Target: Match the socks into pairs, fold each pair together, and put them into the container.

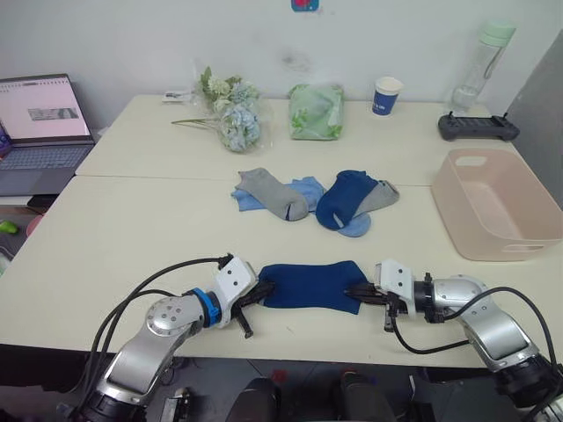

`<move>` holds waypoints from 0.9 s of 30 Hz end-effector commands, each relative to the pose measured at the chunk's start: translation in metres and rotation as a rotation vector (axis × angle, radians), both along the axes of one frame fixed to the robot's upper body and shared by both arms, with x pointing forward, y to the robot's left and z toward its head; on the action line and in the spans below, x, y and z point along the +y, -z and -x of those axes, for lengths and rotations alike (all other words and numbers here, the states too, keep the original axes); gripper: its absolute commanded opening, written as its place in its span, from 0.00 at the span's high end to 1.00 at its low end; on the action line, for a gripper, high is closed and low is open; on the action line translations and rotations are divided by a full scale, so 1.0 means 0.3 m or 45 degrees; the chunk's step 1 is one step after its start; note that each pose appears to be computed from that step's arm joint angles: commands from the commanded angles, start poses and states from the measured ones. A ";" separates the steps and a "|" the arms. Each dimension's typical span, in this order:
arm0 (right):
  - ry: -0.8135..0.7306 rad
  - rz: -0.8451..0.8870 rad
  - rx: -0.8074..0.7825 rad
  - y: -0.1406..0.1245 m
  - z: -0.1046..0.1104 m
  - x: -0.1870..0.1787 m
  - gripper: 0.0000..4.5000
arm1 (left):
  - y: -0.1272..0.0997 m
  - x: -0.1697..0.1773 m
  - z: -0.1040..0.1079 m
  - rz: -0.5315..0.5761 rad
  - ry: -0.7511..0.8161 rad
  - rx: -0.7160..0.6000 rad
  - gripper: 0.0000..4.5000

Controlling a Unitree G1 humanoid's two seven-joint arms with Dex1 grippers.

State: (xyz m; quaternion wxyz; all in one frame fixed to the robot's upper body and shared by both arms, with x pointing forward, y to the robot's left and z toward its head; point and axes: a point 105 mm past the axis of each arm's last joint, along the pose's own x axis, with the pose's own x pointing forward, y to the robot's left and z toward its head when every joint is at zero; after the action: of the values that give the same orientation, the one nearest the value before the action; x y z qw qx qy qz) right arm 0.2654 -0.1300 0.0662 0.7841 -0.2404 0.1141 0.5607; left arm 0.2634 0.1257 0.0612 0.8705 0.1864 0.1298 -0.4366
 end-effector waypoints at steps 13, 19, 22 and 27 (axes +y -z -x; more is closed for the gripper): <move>0.475 -0.275 -0.155 -0.196 -0.134 -0.193 0.92 | -0.210 0.261 -0.083 0.229 -0.473 -0.248 0.91; 0.617 -0.197 -0.247 -0.139 -0.185 -0.248 0.49 | -0.154 0.468 -0.072 0.244 -0.803 -0.290 0.52; 0.617 -0.198 -0.257 -0.139 -0.196 -0.249 0.24 | -0.146 0.470 -0.059 0.254 -0.808 -0.288 0.30; 0.507 -0.228 -0.259 -0.177 -0.211 -0.165 0.00 | -0.168 0.421 -0.050 0.283 -0.731 -0.298 0.01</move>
State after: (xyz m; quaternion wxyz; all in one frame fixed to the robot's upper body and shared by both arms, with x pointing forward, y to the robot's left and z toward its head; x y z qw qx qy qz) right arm 0.3273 -0.1941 0.1021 0.9138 -0.1871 0.0602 0.3553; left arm 0.2791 0.2629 0.0926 0.9843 0.0902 0.0640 -0.1379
